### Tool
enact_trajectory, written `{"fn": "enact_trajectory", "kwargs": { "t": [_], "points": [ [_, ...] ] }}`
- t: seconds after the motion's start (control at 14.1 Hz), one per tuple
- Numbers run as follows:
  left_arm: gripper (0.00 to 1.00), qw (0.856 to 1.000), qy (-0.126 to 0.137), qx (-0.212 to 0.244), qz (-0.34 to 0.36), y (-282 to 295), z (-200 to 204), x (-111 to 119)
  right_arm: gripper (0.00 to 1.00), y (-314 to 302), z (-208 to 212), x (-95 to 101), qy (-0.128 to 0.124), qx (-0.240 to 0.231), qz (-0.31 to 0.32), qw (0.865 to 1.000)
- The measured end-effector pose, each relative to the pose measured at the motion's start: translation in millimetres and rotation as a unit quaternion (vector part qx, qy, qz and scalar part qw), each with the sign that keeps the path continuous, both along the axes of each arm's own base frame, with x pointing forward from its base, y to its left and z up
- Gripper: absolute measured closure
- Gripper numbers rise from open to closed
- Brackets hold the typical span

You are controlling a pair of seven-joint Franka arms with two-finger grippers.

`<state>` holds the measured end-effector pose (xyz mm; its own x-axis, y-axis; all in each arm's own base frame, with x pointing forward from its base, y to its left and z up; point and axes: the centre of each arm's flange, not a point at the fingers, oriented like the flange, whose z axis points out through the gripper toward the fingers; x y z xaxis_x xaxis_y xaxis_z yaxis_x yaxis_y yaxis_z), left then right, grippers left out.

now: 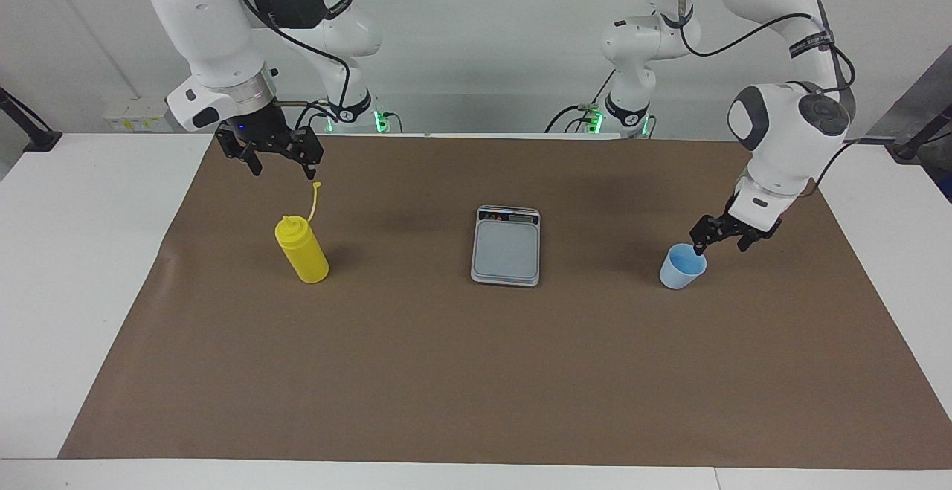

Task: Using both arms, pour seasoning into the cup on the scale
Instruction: 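Reach the left gripper to the light-blue cup and grasp it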

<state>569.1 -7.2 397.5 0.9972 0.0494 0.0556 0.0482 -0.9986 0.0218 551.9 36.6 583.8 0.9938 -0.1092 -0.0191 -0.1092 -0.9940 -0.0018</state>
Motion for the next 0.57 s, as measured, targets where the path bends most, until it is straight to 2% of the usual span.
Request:
{"fn": "enact_trajectory", "kwargs": {
  "t": [0.57],
  "points": [
    [0.0, 1.0, -0.002, -0.005, 0.027, -6, -62, -11, 0.0, 0, 0, 0.0, 0.0, 0.0, 0.0, 1.0]
  ]
}}
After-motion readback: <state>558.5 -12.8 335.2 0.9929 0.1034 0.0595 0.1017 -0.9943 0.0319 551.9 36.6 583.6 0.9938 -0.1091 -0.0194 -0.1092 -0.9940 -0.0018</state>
